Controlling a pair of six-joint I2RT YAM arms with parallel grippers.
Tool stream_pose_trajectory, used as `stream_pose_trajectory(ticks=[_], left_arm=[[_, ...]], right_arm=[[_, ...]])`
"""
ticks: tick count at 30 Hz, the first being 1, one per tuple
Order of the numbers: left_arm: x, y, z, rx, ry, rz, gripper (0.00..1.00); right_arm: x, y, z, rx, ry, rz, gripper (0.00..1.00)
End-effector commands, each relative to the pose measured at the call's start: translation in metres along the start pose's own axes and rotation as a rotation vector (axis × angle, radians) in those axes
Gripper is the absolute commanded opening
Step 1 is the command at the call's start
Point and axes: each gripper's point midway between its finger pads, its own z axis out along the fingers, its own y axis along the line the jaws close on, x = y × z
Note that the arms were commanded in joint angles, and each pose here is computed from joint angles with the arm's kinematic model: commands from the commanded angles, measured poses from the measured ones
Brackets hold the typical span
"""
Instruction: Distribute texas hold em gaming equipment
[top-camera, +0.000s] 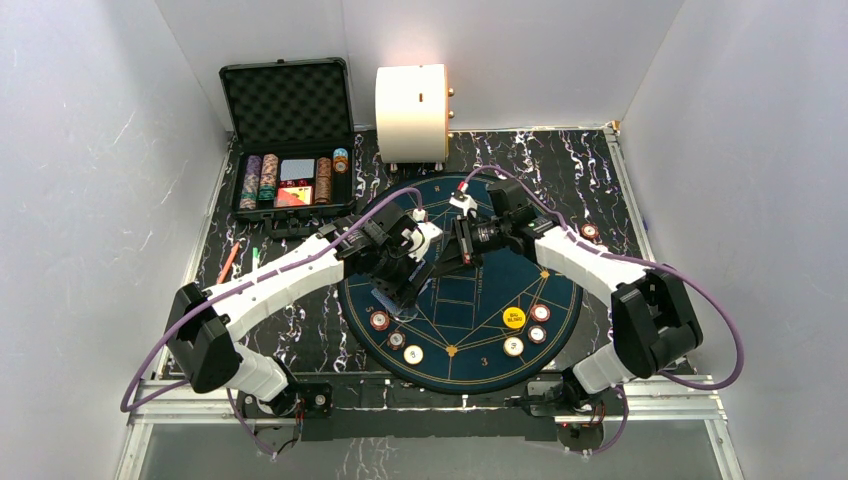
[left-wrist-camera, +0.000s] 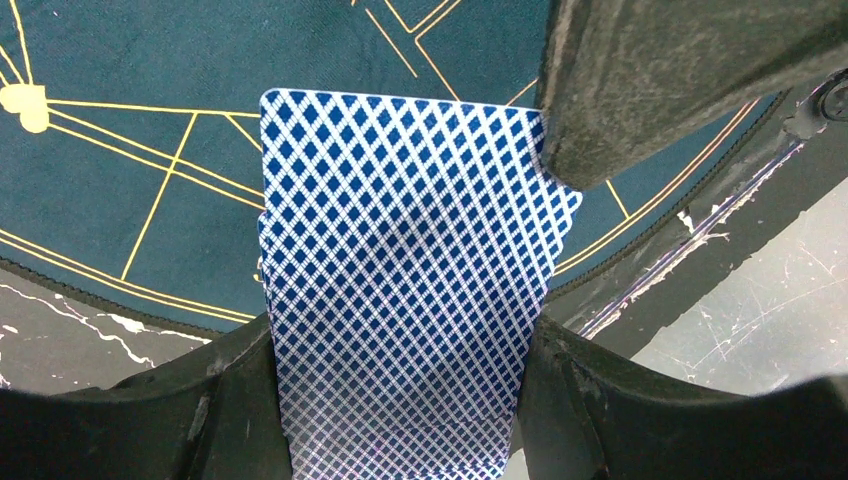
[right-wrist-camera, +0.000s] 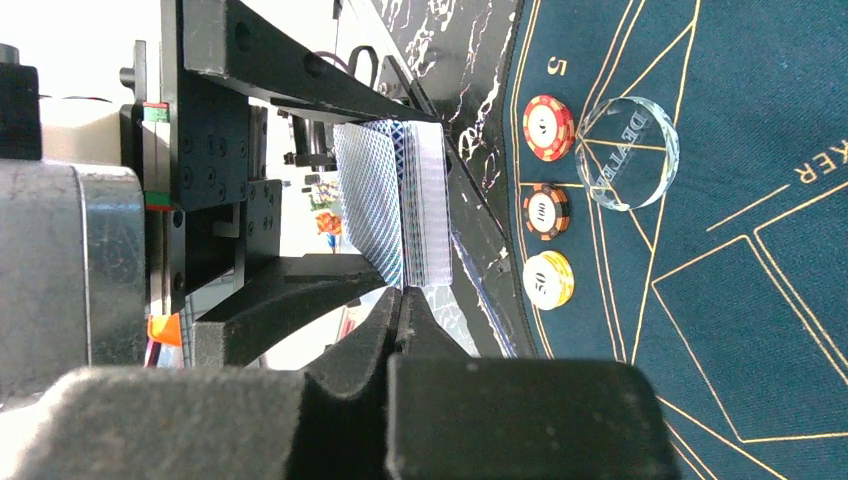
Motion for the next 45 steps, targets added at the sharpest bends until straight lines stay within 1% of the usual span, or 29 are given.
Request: stream_pose_trajectory(ticks=[1, 11, 20, 23, 26, 27, 29, 31, 32, 34, 36, 38, 40, 42, 43, 45], left_arm=[[0.001, -0.002, -0.017, 0.004, -0.034, 0.001, 0.00], [0.004, -0.001, -0.015, -0.002, -0.032, 0.000, 0.00], [0.004, 0.000, -0.016, -0.007, -0.037, -0.001, 0.00], [0.004, 0.003, -0.017, -0.017, -0.038, -0.001, 0.00], [0.007, 0.007, -0.016, -0.031, -0.026, -0.007, 0.00], [0.007, 0.009, -0.022, -0.034, -0.047, -0.009, 0.00], [0.011, 0.014, -0.024, -0.043, -0.050, -0.023, 0.00], [0.013, 0.019, -0.027, -0.048, -0.055, -0.044, 0.00], [0.014, 0.021, -0.029, -0.053, -0.052, -0.054, 0.00], [0.014, 0.027, -0.034, -0.067, -0.057, -0.076, 0.00], [0.014, 0.026, -0.035, -0.061, -0.058, -0.083, 0.00], [0.015, 0.024, -0.034, -0.047, -0.047, -0.087, 0.00], [0.015, 0.018, -0.033, -0.016, -0.050, -0.083, 0.00], [0.015, 0.015, -0.033, 0.007, -0.058, -0.079, 0.00], [0.016, 0.013, -0.032, 0.016, -0.060, -0.075, 0.00], [0.018, 0.015, -0.032, 0.007, -0.056, -0.066, 0.00]], right_arm=[[-0.005, 0.022, -0.013, -0.042, -0.021, -0.057, 0.00], [0.001, 0.031, -0.022, -0.088, -0.009, -0.031, 0.00], [0.001, 0.024, -0.039, -0.104, -0.026, 0.017, 0.00], [-0.002, 0.016, -0.052, -0.091, -0.049, 0.030, 0.00], [-0.013, -0.009, -0.080, -0.012, -0.120, 0.044, 0.00], [-0.018, -0.015, -0.090, -0.004, -0.143, 0.050, 0.00], [-0.029, -0.027, -0.103, 0.017, -0.191, 0.063, 0.00], [-0.045, -0.047, -0.112, 0.105, -0.245, 0.069, 0.00], [-0.053, -0.055, -0.115, 0.116, -0.269, 0.075, 0.00], [-0.074, -0.066, -0.116, 0.086, -0.323, 0.095, 0.00], [-0.103, -0.085, -0.116, 0.131, -0.368, 0.088, 0.00], [-0.125, -0.111, -0.116, 0.203, -0.334, 0.064, 0.00], [-0.135, -0.148, -0.114, 0.296, -0.260, 0.136, 0.00], [-0.147, -0.177, -0.114, 0.345, -0.219, 0.161, 0.00], [-0.154, -0.189, -0.117, 0.372, -0.222, 0.171, 0.00], [-0.165, -0.203, -0.124, 0.370, -0.240, 0.184, 0.00]])
